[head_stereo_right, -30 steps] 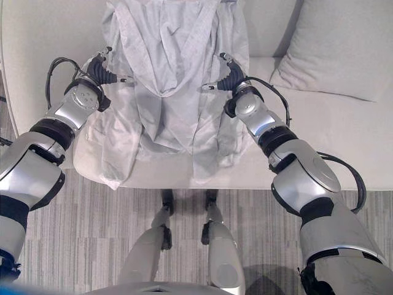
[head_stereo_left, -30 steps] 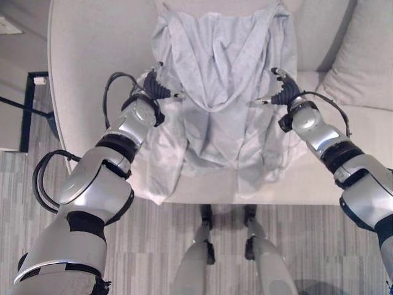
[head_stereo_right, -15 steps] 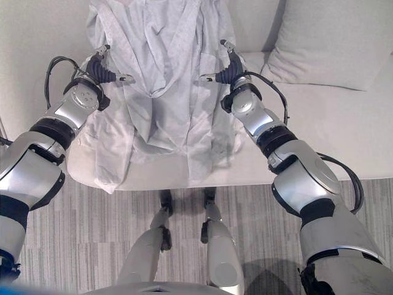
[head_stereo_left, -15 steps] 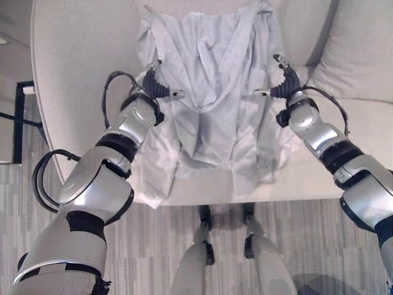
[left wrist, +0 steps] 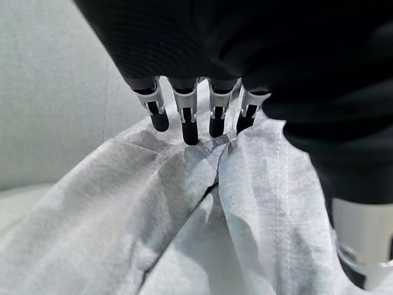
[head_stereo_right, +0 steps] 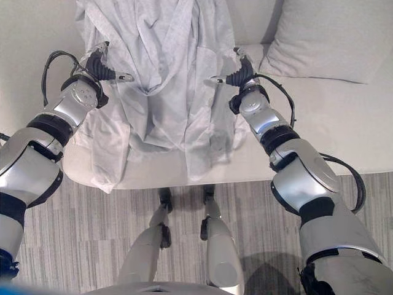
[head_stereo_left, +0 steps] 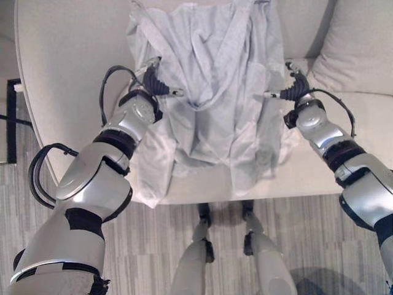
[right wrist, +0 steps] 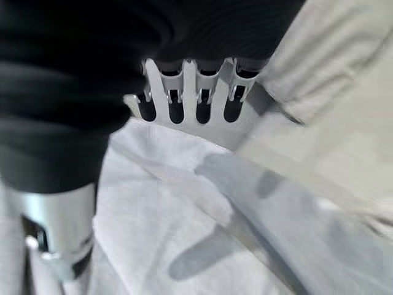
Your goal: Hang the clothes on the sofa on the clothes rack.
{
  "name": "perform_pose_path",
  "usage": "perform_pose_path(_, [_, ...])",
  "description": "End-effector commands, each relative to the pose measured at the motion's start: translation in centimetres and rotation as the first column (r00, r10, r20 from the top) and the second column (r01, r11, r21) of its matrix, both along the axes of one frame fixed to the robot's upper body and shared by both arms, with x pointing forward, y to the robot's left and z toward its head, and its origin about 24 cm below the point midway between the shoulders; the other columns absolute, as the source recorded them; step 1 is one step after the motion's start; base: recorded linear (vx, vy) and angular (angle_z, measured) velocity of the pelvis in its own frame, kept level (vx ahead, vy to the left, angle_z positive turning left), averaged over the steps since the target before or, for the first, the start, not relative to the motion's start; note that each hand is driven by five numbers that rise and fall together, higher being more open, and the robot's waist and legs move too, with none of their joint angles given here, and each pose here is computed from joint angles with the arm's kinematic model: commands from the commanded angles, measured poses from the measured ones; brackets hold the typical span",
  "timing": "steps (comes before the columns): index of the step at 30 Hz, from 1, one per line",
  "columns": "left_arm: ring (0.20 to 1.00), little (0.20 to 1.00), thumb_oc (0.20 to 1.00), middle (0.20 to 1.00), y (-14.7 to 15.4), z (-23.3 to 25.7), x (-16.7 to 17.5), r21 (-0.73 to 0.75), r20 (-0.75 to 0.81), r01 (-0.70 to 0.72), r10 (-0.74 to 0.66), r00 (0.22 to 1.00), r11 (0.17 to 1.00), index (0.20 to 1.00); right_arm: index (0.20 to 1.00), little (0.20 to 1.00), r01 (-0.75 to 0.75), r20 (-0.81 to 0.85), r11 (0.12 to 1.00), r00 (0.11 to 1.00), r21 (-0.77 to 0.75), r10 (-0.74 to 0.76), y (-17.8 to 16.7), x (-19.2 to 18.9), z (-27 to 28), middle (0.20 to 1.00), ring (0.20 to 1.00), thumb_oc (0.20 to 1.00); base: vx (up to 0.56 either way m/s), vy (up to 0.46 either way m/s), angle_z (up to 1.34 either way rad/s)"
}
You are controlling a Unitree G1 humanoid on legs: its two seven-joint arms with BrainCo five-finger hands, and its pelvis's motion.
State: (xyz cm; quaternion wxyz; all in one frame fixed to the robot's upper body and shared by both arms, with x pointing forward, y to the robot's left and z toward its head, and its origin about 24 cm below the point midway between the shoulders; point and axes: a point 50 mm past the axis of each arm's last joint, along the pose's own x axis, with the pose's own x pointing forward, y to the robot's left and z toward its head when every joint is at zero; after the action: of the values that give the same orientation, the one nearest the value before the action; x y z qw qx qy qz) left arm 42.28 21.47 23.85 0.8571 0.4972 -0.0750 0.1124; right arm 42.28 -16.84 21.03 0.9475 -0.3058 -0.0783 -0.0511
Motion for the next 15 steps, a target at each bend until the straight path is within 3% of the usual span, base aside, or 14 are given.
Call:
perform_pose_path(1, [1.000,1.000,1.000,1.000,1.1,5.6,-0.3,0.060,0.120,-0.068,0.060,0.991,0.996,1.000,1.000,1.000,-0.009,0.082,0.997,0.997,0.072,0.003,0.2,0.5,4.5,1.000,1.000,1.000,0.00,0.000,0.00])
perform_pose_path(15, [1.000,1.000,1.000,1.000,-0.3,6.3,-0.1,0.070,0.126,-0.032,0.023,0.992,0.997,1.000,1.000,1.000,-0.021,0.104,0.992,0.995,0.126,0.008,0.7,0.6,7.8,1.000,1.000,1.000,0.01,-0.013,0.06])
